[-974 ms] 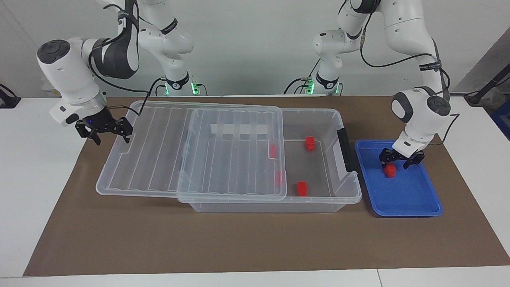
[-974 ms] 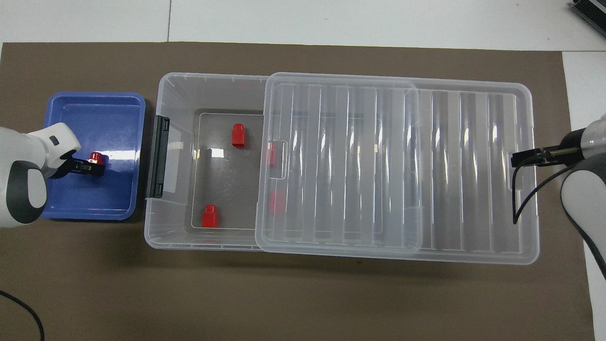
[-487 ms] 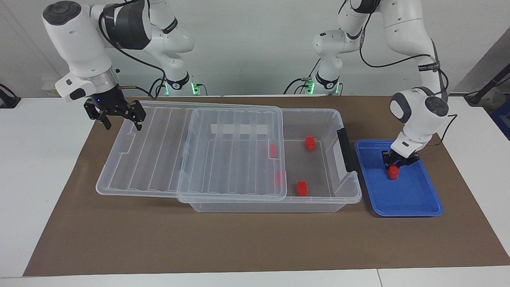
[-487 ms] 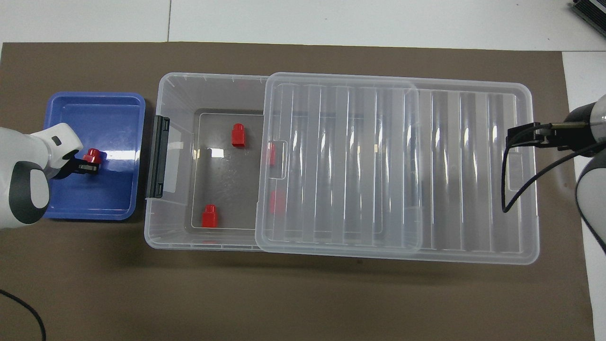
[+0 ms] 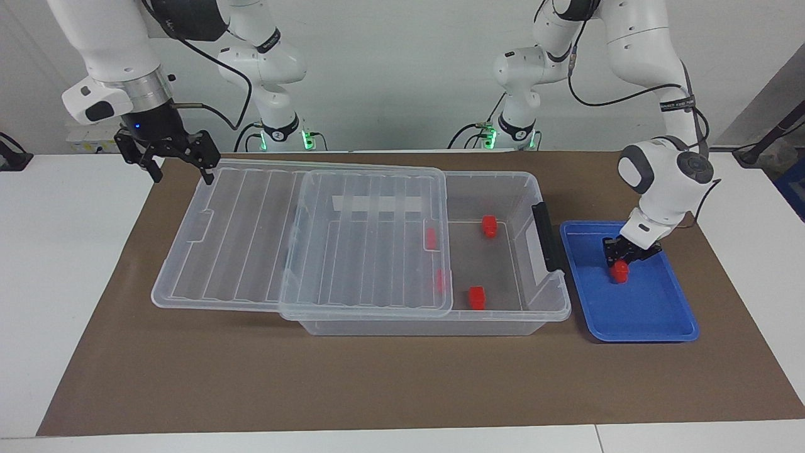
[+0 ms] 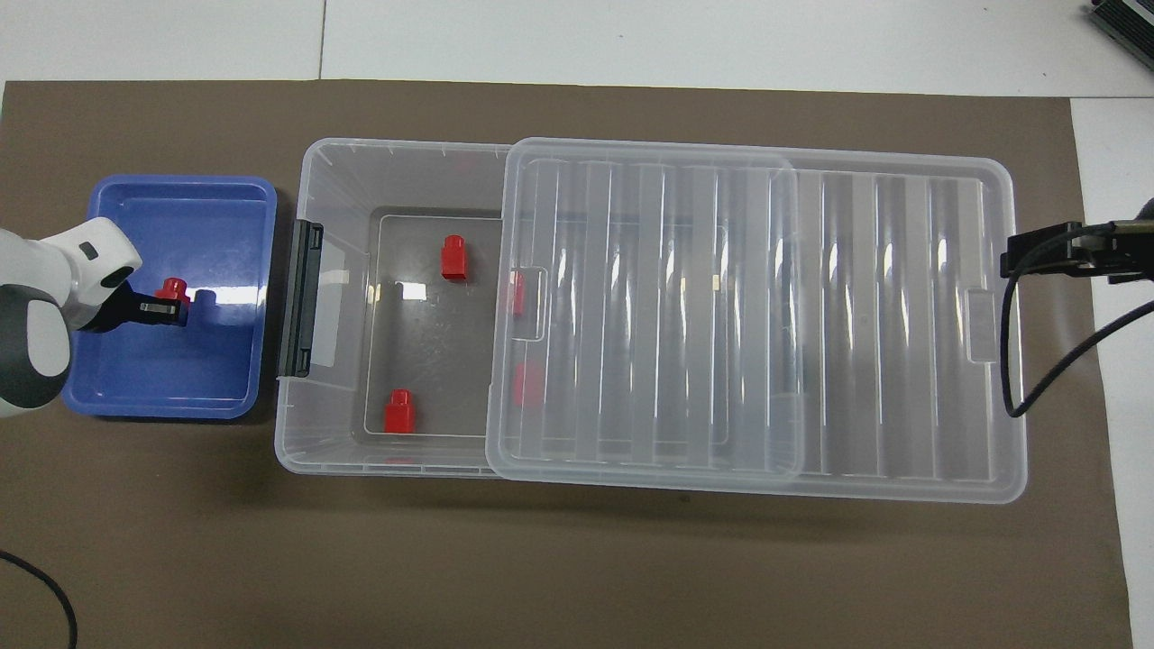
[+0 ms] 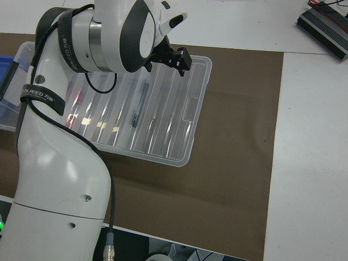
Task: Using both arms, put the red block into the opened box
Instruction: 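Lift the red block and carry it over the open box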
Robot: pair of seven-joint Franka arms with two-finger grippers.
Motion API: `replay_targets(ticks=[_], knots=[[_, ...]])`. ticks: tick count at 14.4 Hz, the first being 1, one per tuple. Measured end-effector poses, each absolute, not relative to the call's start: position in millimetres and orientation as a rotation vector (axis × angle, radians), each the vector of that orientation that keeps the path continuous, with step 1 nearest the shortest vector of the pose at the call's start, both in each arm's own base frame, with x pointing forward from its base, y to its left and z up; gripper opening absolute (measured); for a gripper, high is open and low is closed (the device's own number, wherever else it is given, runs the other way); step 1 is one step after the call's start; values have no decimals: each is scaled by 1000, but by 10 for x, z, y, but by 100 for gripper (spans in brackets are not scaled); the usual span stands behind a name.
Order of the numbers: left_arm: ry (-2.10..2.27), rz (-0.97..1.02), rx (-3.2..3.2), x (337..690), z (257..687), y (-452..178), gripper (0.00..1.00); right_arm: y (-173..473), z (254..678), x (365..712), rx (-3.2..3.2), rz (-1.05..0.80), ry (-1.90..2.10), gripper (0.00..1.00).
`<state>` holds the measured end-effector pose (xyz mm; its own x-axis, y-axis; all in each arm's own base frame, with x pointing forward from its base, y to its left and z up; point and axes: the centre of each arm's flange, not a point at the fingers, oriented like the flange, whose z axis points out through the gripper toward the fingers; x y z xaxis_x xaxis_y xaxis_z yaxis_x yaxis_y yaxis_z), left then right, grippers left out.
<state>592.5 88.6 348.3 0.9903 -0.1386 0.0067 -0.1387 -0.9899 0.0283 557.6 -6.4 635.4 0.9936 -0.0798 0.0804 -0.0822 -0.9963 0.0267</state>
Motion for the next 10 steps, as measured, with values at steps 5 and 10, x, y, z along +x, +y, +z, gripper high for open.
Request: replay_targets(ticks=[5,10], knots=[[-58,-94,3030,5988,4458,724,33,-72,6275,5537,3107,48,-138,100],[268,-145,2927,5964,5216,-9,33,-74,6161,5458,3106,-9,-139,100]])
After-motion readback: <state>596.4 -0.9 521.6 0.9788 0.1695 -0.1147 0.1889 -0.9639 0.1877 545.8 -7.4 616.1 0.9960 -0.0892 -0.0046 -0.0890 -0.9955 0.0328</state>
